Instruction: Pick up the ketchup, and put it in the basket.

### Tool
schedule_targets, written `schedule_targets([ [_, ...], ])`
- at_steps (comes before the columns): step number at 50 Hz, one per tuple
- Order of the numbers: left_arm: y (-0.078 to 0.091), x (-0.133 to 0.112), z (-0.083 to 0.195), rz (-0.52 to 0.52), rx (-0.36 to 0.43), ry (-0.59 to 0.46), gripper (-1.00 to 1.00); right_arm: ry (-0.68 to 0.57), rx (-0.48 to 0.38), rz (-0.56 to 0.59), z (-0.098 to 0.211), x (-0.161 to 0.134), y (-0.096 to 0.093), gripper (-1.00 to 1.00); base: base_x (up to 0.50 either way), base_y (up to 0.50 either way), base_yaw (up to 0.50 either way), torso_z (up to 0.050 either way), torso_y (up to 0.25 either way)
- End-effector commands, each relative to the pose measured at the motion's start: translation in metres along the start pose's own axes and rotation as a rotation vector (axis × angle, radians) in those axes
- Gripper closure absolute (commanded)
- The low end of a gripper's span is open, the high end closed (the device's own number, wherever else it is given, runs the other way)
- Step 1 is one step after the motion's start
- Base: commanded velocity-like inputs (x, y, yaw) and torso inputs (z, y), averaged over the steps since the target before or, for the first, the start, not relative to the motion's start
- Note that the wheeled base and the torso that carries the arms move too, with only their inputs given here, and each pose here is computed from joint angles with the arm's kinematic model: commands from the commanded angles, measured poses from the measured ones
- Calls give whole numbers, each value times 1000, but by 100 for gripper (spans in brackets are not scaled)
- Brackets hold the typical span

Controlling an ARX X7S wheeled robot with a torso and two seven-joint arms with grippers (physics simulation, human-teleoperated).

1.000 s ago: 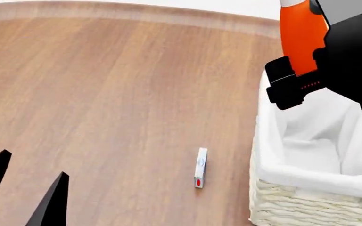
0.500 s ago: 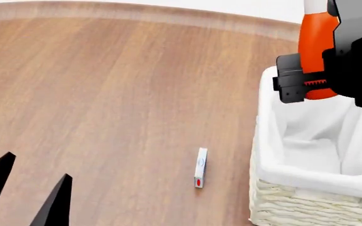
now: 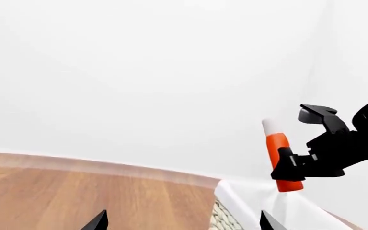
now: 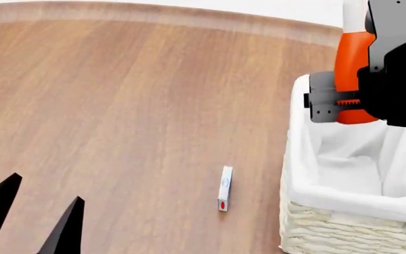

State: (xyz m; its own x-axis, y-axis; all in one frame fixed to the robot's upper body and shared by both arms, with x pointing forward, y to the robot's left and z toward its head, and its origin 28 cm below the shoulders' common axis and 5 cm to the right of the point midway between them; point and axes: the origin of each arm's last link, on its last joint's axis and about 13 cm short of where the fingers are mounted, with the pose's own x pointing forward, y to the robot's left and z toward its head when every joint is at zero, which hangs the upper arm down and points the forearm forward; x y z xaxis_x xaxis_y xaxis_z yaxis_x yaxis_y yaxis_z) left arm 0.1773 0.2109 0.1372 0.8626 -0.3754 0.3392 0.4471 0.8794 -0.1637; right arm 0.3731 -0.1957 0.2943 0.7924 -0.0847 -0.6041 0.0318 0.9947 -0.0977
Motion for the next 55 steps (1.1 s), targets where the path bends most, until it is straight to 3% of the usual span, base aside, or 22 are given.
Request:
schedule_targets([
  [1,10,6,-10,25,35,-15,-100,-6,51,1,-1,13,-2,100,0,0,0,0,0],
  [30,9,6,-11,27,38,2,-100,15,212,-81,-13,37,-5,100,0,0,0,0,0],
  [55,11,7,-16,28,40,15,-100,43,218,-80,-26,48,-6,100,0,0,0,0,0],
])
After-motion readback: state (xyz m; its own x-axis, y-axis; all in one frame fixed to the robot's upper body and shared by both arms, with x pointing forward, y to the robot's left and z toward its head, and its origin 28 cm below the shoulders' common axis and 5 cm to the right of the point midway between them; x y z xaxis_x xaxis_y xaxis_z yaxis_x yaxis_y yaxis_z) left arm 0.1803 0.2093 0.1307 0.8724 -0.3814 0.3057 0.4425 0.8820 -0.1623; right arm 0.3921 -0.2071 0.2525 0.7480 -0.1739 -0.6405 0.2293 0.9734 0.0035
